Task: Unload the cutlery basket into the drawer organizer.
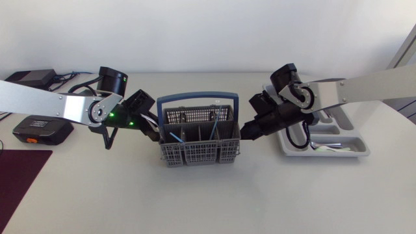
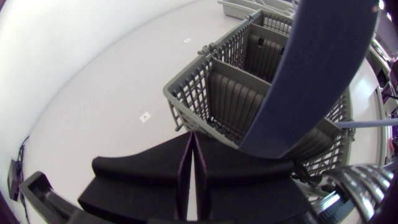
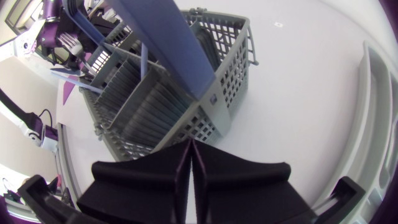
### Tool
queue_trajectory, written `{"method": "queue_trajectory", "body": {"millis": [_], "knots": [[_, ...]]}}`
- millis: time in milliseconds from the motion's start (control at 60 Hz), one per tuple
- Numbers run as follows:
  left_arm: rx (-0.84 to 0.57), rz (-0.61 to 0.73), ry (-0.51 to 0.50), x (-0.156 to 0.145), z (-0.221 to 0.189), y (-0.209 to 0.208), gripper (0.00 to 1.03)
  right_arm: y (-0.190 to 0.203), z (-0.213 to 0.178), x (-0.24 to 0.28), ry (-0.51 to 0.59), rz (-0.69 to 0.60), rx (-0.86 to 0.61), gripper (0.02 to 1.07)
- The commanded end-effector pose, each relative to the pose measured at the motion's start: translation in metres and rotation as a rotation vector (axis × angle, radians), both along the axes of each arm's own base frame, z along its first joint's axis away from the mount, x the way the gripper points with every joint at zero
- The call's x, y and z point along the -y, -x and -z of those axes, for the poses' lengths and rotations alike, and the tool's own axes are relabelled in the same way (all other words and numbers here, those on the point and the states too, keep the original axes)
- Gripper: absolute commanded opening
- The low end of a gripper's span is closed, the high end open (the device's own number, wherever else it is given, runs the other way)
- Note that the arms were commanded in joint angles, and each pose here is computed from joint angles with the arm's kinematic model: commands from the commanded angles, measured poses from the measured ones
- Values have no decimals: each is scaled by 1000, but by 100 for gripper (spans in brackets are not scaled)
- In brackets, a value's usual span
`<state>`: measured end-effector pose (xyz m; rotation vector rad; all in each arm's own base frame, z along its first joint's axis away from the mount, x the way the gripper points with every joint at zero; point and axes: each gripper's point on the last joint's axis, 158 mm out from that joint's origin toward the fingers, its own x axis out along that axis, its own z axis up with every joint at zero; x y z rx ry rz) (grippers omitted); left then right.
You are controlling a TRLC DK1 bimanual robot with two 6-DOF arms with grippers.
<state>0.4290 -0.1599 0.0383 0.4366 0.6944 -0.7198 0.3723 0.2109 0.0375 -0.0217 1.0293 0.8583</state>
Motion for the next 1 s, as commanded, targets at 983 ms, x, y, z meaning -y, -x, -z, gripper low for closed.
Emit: {"method": "queue_trajectory", "body": {"millis": [983], "knots": [[30, -35, 39, -13, -12, -29, 4, 19, -3, -21, 0, -22, 30, 8]]}}
